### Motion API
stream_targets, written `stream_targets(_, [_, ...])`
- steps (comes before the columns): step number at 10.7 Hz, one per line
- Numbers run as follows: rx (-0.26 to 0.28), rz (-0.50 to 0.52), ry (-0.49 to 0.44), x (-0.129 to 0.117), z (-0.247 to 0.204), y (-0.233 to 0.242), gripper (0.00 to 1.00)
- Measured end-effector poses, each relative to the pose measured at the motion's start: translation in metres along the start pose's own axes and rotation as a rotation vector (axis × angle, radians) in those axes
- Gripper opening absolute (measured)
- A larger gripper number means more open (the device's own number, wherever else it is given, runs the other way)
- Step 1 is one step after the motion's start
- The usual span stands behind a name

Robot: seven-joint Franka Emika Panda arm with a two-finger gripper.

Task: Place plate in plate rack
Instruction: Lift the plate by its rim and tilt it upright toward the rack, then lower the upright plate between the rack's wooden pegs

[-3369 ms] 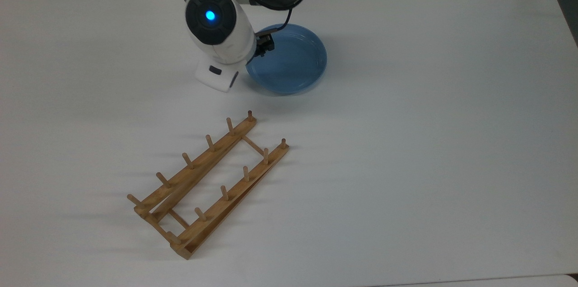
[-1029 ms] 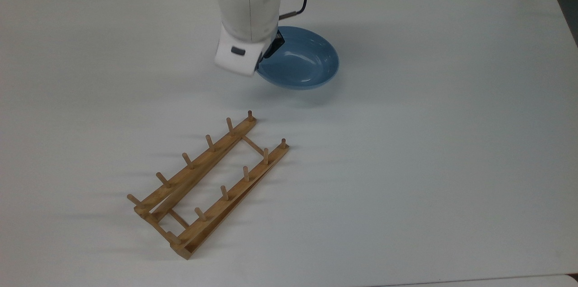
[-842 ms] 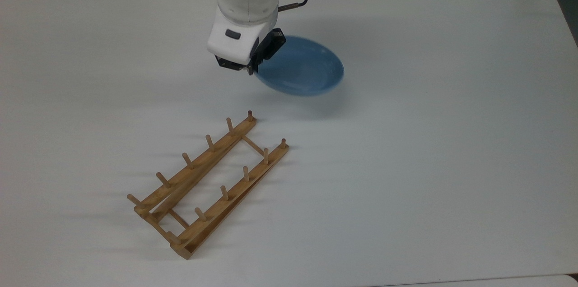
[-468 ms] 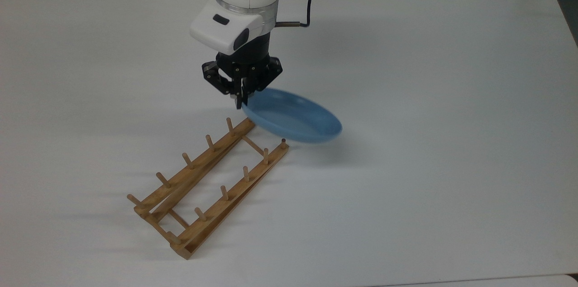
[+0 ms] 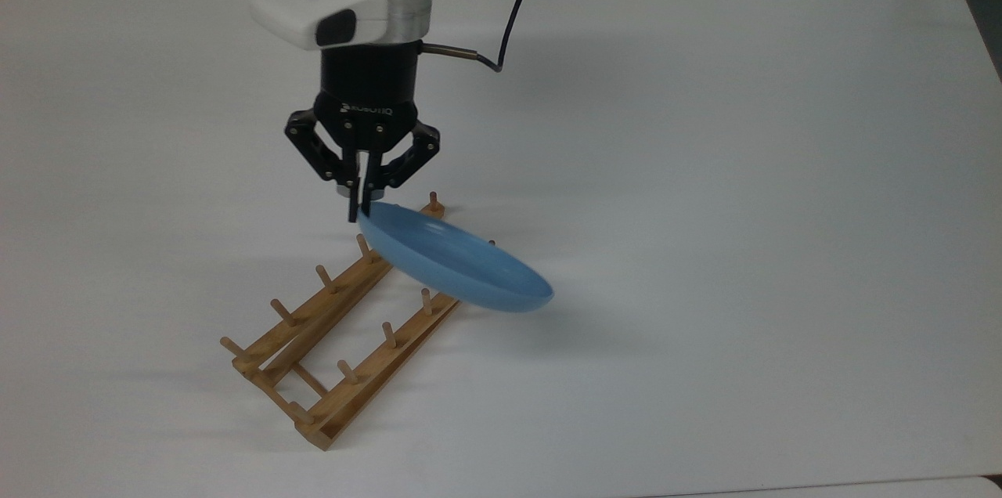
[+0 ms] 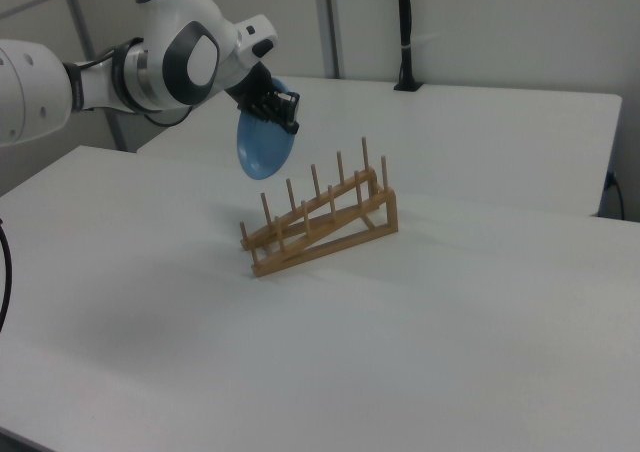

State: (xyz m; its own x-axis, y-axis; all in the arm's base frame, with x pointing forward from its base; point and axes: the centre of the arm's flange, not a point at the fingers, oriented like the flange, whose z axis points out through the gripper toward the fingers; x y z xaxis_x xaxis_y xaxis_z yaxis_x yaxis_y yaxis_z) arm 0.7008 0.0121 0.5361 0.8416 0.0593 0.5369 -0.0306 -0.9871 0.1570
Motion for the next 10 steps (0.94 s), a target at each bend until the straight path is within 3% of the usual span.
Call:
stream_targets(5, [-0.128,0.076,0.174,0.013,-0.009,0.037,0.05])
stream_targets(10, [-0.256,-0.004,0.271,0.014,-0.004,0.073,0.05])
